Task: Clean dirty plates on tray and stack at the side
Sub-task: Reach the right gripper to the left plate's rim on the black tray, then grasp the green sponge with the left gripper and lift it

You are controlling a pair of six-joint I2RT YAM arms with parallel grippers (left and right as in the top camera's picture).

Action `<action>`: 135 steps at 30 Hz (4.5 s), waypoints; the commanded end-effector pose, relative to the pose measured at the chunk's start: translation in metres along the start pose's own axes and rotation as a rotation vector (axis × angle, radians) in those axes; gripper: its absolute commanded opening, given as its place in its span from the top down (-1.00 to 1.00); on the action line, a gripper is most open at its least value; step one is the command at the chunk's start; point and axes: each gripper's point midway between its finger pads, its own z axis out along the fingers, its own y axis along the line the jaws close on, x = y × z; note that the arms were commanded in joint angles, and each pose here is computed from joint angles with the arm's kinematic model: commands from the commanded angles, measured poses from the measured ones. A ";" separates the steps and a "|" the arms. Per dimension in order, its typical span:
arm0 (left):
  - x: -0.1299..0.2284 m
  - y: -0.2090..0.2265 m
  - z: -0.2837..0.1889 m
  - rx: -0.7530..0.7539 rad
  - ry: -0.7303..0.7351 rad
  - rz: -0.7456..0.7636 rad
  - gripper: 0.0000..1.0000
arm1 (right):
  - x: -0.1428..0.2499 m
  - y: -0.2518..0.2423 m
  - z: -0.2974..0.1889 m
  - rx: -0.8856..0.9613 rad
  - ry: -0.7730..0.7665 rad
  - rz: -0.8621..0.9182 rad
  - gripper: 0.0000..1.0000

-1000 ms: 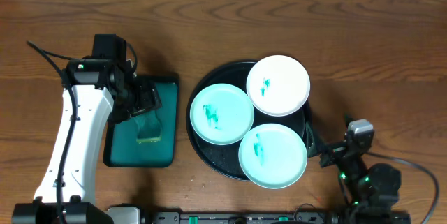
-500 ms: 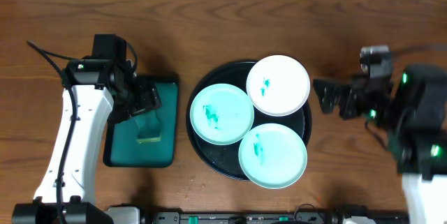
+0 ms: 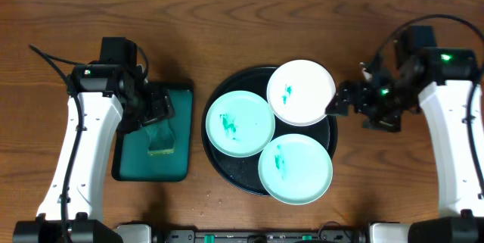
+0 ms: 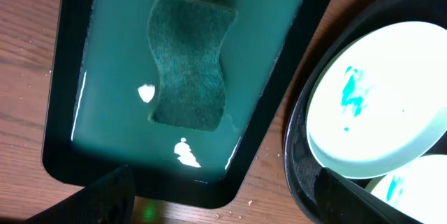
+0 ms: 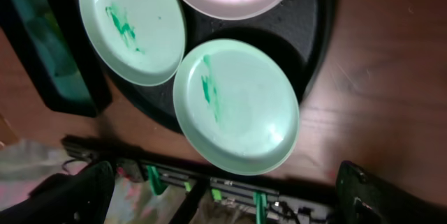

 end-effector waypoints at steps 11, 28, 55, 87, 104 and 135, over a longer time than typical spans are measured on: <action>-0.005 0.000 -0.004 -0.001 -0.016 -0.003 -0.65 | 0.023 0.052 0.045 -0.001 0.060 -0.283 -0.98; -0.006 -0.001 -0.004 0.001 -0.022 -0.002 -0.65 | -0.012 0.098 0.073 -0.100 -0.041 -0.285 -0.90; -0.006 -0.001 -0.004 0.001 -0.022 -0.002 -0.65 | -0.027 0.067 0.224 0.198 0.120 -0.005 -0.46; -0.006 -0.001 -0.004 0.001 -0.022 -0.002 -0.66 | -0.021 0.033 0.250 0.281 0.107 -0.018 0.98; -0.015 0.029 0.004 -0.165 -0.074 -0.005 0.86 | -0.017 0.028 0.253 0.284 0.129 -0.095 0.98; 0.001 0.030 0.141 -0.126 0.202 0.004 0.31 | -0.010 0.019 0.258 0.292 0.142 -0.094 0.98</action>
